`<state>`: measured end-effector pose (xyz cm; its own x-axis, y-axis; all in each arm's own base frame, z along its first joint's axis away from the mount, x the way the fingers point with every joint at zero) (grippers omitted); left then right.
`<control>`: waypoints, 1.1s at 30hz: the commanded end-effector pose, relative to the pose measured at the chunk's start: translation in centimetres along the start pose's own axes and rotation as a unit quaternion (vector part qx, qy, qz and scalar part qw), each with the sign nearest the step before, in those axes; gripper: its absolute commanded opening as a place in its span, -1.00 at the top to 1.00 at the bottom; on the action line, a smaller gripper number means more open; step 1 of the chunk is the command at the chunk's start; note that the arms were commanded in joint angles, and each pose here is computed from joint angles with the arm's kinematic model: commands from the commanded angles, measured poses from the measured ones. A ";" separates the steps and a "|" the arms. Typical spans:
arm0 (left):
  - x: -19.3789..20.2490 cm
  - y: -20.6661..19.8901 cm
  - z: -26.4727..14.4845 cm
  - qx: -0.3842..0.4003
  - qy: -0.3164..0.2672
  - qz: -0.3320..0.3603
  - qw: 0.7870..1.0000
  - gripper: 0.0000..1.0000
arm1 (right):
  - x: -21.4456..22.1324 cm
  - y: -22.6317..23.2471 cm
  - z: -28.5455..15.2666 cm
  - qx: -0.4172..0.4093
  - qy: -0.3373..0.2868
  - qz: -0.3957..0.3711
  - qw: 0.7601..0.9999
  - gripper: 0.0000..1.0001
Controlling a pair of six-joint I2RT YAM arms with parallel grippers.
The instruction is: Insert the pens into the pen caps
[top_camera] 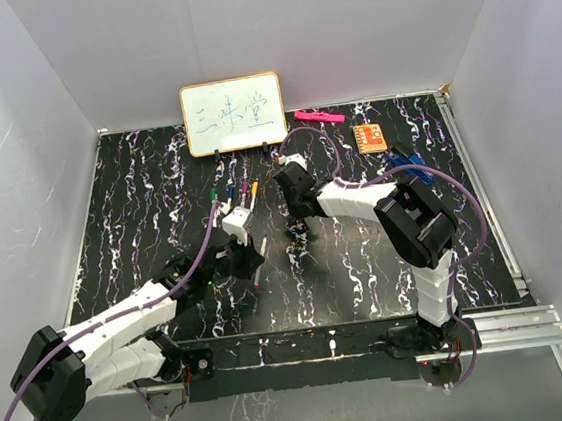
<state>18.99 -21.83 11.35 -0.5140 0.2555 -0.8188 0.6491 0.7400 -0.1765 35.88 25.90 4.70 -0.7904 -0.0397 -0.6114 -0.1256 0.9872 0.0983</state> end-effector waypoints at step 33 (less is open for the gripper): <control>-11.7 -6.6 -0.1 0.191 -0.208 -0.017 0.959 1.00 | -12.2 1.0 -26.0 -0.337 -0.446 0.104 0.823 1.00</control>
<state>20.27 -28.02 18.31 -0.3734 0.0125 -0.9276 0.7931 0.5230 -0.3123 31.69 23.26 25.85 -0.3002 0.3850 -0.8727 -0.4067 0.7759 0.4822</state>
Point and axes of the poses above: each gripper's point midway between its finger pads, its own z axis out along the fingers, its own y axis along the line the jaws close on, x = y × z, the point moved 3 cm from there along -z, back along the fingers, and after that the axes turned 8 degrees about z, right-handed, at the moved point
